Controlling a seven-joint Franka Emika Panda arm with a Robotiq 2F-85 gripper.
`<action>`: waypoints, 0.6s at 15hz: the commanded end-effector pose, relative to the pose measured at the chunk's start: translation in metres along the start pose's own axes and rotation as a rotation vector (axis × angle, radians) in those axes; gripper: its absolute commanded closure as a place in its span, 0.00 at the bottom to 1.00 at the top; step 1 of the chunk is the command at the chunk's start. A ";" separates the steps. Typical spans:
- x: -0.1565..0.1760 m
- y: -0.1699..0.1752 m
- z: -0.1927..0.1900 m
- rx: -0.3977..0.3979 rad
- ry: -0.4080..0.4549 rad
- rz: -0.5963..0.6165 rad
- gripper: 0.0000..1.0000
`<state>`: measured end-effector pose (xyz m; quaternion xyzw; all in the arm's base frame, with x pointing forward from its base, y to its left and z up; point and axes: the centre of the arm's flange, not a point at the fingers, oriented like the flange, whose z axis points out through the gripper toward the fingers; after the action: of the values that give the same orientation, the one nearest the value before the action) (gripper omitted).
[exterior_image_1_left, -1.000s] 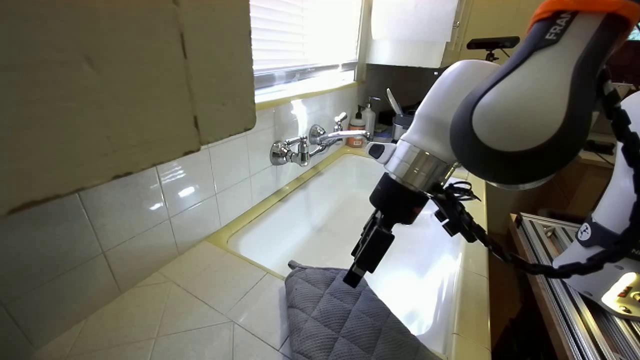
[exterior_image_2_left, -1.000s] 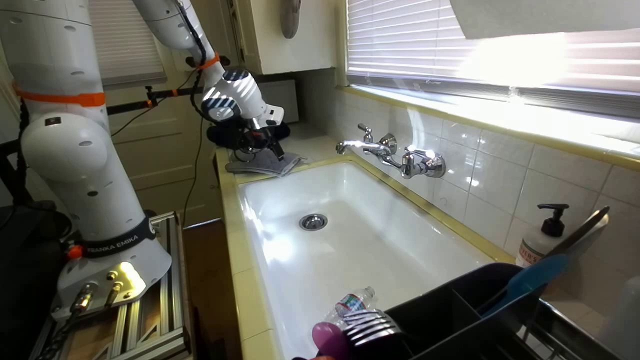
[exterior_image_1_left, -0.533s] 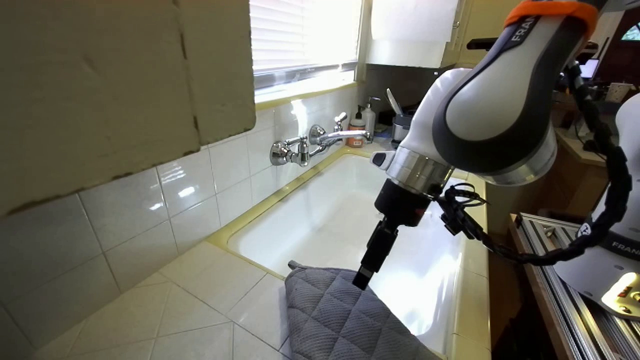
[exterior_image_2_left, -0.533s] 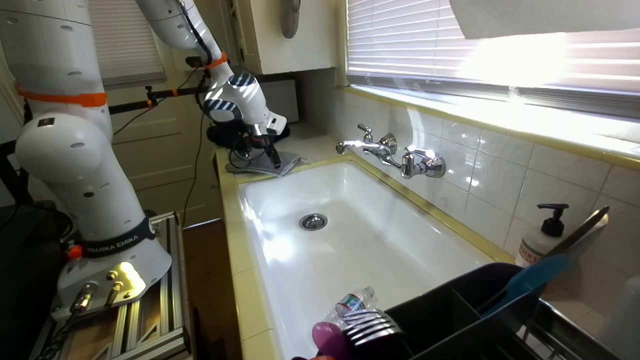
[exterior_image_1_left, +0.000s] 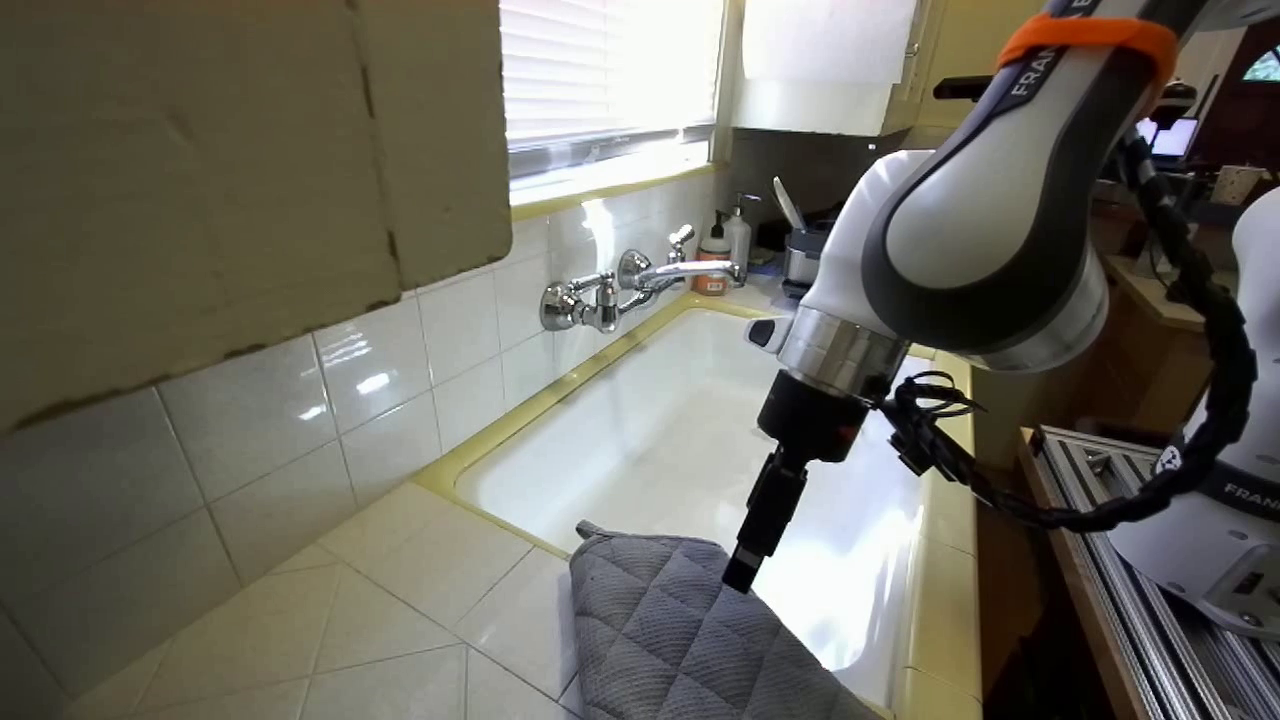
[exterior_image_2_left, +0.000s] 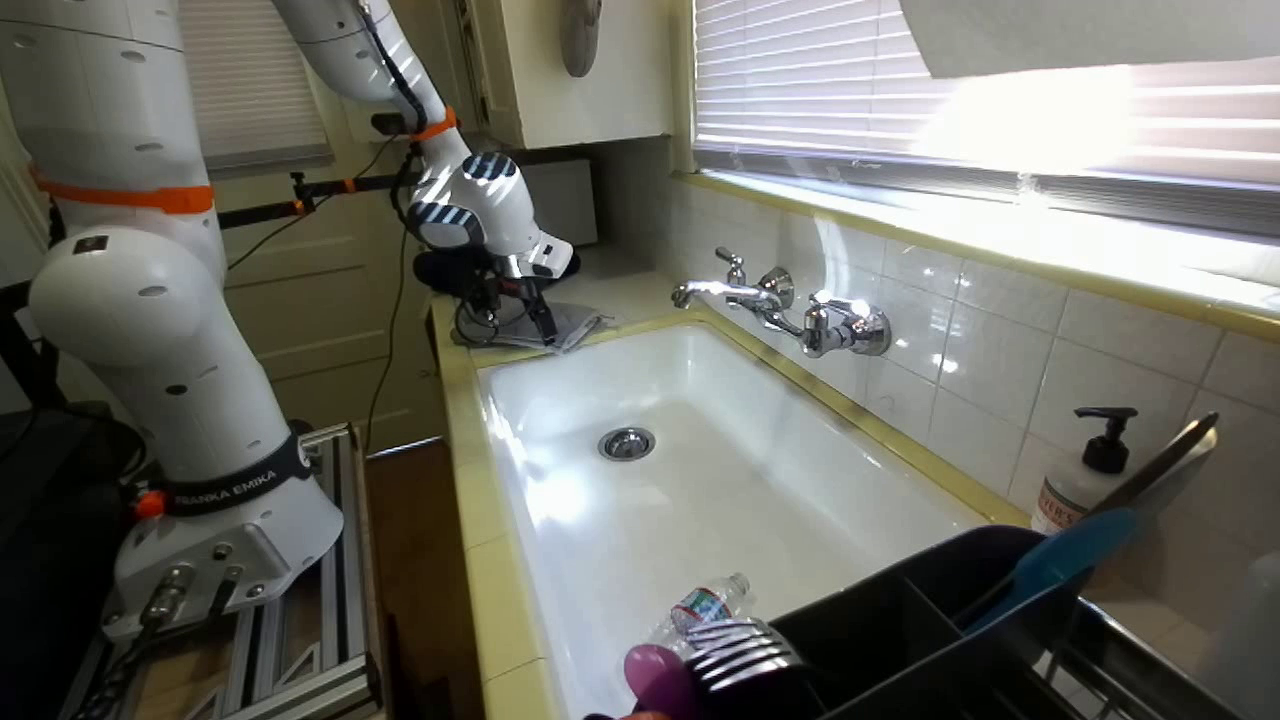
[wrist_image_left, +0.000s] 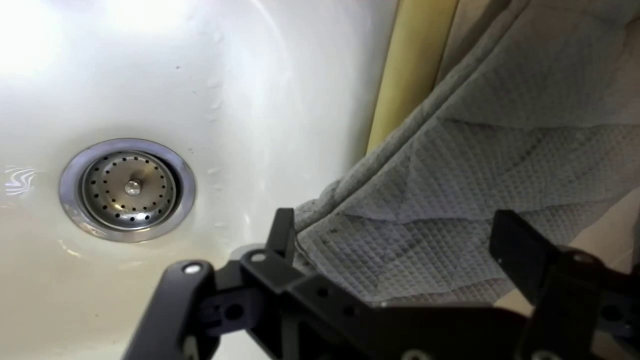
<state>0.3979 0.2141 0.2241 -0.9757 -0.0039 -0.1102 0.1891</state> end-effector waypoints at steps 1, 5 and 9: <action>-0.003 0.005 0.009 0.021 -0.015 0.049 0.00; -0.003 0.009 0.015 0.055 -0.006 0.100 0.00; 0.002 0.009 0.022 0.088 -0.007 0.142 0.00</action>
<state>0.4059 0.2152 0.2185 -0.9700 0.0491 -0.1033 0.2143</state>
